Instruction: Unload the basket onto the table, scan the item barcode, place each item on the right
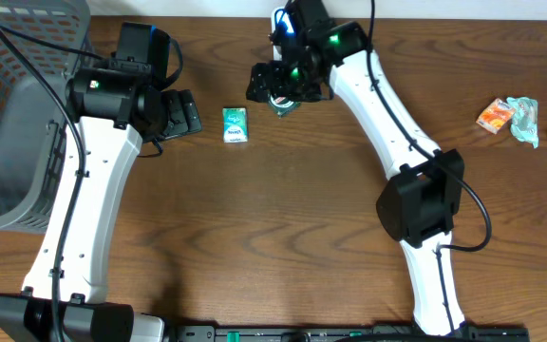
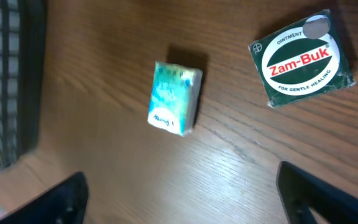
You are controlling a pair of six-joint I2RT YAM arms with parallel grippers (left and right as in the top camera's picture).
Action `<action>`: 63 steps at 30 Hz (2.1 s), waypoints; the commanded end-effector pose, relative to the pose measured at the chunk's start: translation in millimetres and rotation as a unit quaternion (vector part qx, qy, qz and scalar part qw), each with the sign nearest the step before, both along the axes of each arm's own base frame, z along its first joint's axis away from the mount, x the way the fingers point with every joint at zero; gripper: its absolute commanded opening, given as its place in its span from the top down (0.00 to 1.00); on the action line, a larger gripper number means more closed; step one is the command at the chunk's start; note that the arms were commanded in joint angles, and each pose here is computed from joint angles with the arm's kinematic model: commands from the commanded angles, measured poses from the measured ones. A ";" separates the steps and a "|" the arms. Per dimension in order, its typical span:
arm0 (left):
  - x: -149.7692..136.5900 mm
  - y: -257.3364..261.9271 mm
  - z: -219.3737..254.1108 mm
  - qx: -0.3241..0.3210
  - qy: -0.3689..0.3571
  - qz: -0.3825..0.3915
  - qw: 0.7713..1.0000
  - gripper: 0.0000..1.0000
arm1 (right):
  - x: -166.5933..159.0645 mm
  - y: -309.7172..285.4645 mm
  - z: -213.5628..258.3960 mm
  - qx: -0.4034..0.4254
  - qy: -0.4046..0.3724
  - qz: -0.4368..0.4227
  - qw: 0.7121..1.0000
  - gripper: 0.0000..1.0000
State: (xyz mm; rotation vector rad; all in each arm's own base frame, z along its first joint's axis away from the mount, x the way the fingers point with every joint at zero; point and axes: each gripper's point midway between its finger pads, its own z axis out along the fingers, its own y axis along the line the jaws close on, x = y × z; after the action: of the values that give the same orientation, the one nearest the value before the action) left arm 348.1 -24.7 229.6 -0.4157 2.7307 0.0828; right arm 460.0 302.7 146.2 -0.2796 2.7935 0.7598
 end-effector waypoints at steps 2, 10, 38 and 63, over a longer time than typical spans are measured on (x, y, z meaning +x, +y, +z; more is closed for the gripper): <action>0.1 3.1 5.3 0.007 -0.007 -0.001 1.000 0.02 | 4.6 6.4 -3.6 -0.008 0.000 -0.041 0.999 0.28; 0.1 3.1 5.3 0.007 -0.007 -0.001 1.000 0.03 | 7.1 31.5 -37.1 -0.037 -0.014 -0.047 0.998 0.26; 0.1 3.1 5.3 0.007 -0.007 -0.001 1.000 0.02 | -55.3 -113.5 -124.8 -0.416 0.112 -0.093 0.898 0.44; 0.1 3.1 5.3 0.007 -0.007 -0.001 1.000 0.02 | -20.6 -154.3 -16.6 -0.237 0.035 0.042 0.970 0.48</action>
State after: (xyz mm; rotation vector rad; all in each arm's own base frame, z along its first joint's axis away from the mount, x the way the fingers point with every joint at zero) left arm 348.1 -24.6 229.6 -0.4158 2.7306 0.0833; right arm 433.5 153.1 137.1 -0.3484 3.0224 0.0644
